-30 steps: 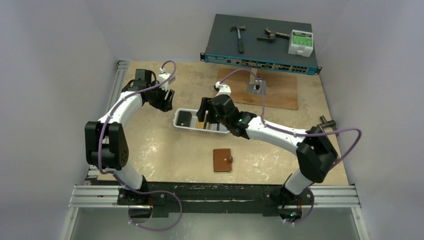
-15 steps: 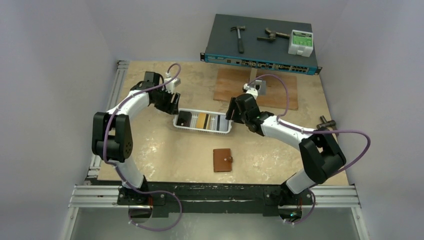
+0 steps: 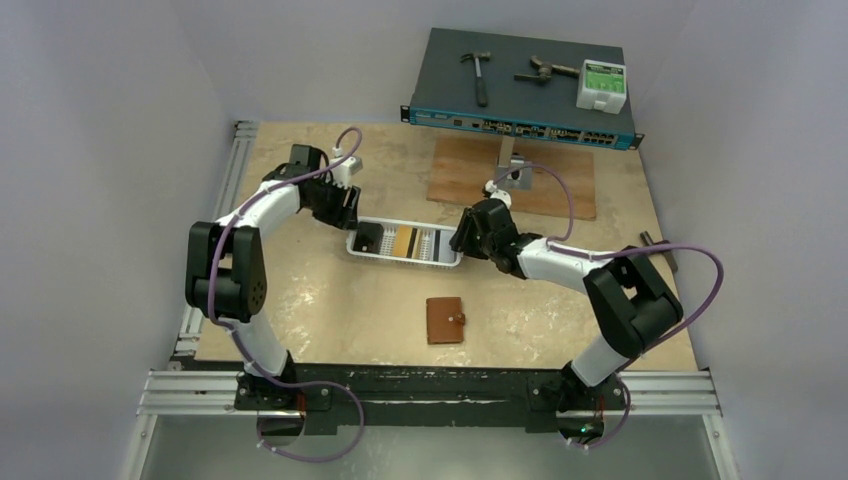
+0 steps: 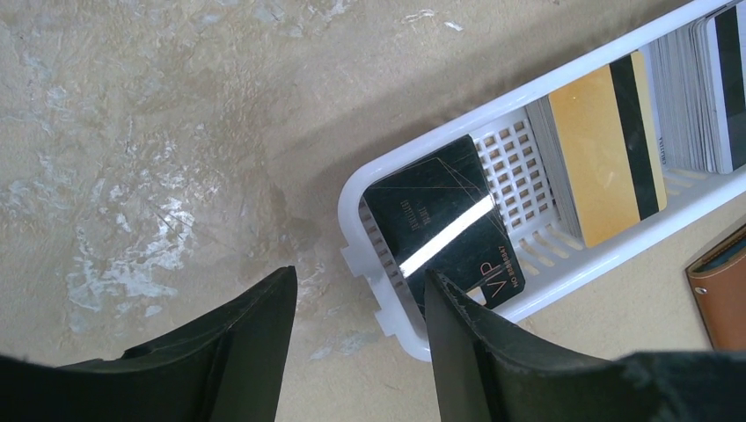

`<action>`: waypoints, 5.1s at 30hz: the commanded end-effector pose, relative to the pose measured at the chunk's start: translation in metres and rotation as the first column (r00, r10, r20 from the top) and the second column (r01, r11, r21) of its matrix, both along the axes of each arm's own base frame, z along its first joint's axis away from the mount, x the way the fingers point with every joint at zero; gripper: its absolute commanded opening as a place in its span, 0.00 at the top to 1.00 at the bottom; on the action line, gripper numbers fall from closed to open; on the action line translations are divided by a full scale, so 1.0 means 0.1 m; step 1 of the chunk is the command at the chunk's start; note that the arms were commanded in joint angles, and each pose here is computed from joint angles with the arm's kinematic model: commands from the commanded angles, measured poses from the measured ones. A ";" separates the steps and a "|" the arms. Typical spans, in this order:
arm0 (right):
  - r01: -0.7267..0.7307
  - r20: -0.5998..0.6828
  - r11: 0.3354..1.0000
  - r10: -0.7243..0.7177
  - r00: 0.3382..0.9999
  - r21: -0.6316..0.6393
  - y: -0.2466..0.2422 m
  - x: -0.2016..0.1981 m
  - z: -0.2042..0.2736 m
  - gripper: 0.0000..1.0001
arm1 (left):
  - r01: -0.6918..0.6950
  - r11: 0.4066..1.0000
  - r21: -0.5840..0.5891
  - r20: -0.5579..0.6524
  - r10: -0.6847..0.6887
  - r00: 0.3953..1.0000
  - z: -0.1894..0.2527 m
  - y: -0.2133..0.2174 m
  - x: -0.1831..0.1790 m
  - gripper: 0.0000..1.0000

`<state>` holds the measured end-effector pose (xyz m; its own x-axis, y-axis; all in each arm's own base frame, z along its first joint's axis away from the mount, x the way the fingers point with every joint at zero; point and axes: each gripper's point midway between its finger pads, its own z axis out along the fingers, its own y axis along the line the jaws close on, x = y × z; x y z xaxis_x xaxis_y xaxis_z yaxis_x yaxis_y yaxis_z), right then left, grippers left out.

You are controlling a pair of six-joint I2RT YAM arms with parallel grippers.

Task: Put the credit cards into the card holder
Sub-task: Move the storage box to the center of the board, then pick up the credit card from the storage box.

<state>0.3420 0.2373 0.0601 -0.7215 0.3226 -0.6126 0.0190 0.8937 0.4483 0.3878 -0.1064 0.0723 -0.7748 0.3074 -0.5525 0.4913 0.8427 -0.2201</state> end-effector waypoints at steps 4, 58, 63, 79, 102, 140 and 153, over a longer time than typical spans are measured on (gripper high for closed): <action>0.003 0.018 0.999 -0.004 1.000 0.046 0.02 -0.02 0.06 0.60 | 0.054 0.998 -0.031 0.031 -0.053 0.998 0.06 -0.16 -0.03 0.47; 0.249 0.081 0.932 -0.236 0.968 -0.262 -1.13 -0.41 0.67 0.50 | 0.266 0.955 -0.127 0.007 -0.268 0.964 0.53 -0.61 -1.04 0.50; 0.211 0.104 0.957 -0.193 0.976 -0.201 -0.94 -0.28 0.80 0.44 | 0.241 0.960 -0.145 0.031 -0.239 0.971 0.64 -0.71 -0.84 0.50; 0.174 0.122 0.821 -0.128 0.984 -0.544 -0.68 -0.55 0.54 0.36 | 0.267 0.952 -0.149 0.057 -0.261 0.964 0.76 -0.92 -0.84 0.50; 0.126 0.039 0.784 -0.129 0.991 -0.608 -0.45 -0.66 0.12 0.34 | 0.286 0.946 -0.153 0.065 -0.279 0.958 0.75 -0.90 -0.94 0.50; 0.146 0.042 0.785 -0.152 0.987 -0.602 -0.61 -0.78 0.15 0.50 | 0.284 0.947 -0.149 0.058 -0.278 0.959 0.75 -0.88 -0.99 0.52; 0.138 0.018 0.742 -0.167 0.986 -0.656 -0.61 -0.76 -0.08 0.43 | 0.294 0.943 -0.155 0.063 -0.288 0.956 0.78 -0.89 -1.00 0.53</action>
<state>0.2622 0.1787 0.0447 -0.7543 -0.0529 -0.6544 0.1492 0.9569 -0.2493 0.2898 -0.1918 0.1377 -0.6676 0.4294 -0.6083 0.7007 0.6384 -0.3184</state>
